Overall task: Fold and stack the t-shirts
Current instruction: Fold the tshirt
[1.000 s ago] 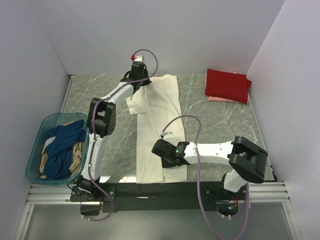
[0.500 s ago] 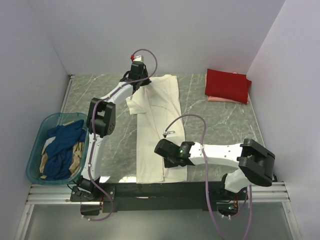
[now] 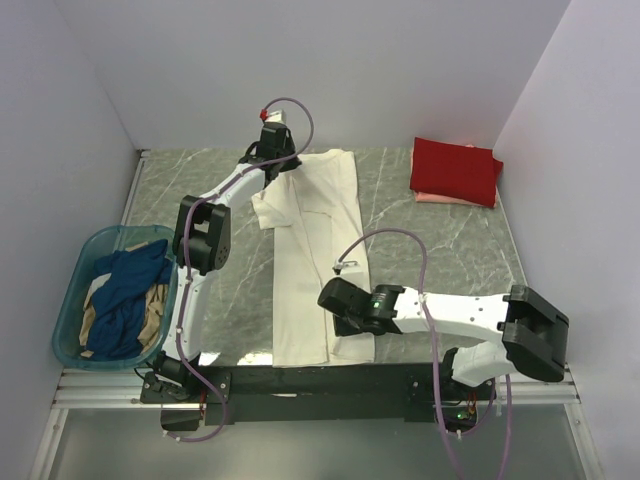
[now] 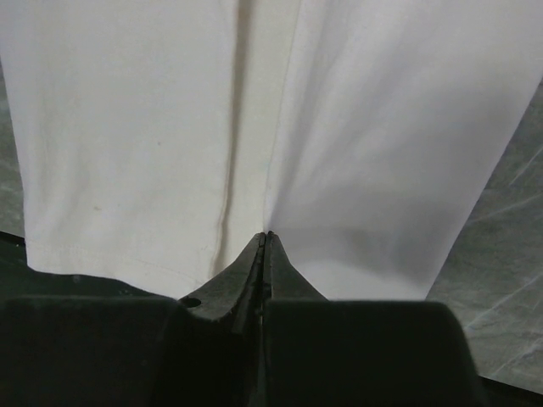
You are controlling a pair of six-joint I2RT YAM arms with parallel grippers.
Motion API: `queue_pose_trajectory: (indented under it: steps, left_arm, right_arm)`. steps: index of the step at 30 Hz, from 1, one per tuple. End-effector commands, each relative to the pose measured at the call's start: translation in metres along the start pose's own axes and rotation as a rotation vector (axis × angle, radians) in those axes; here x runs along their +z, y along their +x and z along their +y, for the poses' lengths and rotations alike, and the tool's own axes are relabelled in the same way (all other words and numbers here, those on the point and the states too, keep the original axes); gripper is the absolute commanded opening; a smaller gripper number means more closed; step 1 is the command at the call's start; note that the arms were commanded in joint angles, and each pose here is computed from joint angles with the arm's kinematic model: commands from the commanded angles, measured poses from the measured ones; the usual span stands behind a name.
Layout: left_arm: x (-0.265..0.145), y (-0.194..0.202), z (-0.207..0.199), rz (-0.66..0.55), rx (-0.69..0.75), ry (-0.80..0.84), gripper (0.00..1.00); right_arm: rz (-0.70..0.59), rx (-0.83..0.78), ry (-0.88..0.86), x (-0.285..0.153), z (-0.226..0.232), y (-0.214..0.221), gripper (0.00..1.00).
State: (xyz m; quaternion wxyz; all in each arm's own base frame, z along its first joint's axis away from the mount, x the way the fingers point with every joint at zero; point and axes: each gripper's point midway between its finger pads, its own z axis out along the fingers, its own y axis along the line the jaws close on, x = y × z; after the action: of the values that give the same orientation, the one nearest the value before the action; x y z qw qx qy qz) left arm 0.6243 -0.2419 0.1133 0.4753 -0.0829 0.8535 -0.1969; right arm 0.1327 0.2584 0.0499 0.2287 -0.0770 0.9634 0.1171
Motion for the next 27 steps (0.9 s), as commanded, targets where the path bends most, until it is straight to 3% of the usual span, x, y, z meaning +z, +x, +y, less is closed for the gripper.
queue_pose_trajectory:
  steps: [1, 13, 23, 24, 27]
  left_arm:
    - [-0.012, -0.050, -0.020, -0.114, -0.020, 0.056, 0.00]
    - [-0.014, -0.063, -0.017, -0.133, -0.024, 0.053, 0.00]
    - [-0.007, -0.051, -0.008, -0.102, -0.026, 0.042, 0.00]
    - [-0.006, -0.050, -0.008, -0.101, -0.026, 0.045, 0.01]
    - [-0.004, -0.047, -0.005, -0.094, -0.024, 0.035, 0.00]
  right_arm:
    - [-0.005, -0.003, -0.018, -0.007, -0.002, 0.003, 0.02]
    - [-0.021, 0.012, -0.058, -0.014, 0.000, 0.001, 0.02]
    - [-0.002, -0.011, -0.083, -0.003, 0.019, -0.002, 0.02]
    - [0.000, -0.013, -0.085, -0.002, 0.020, -0.002, 0.03]
    - [0.015, -0.015, -0.100, 0.003, 0.024, 0.001, 0.18]
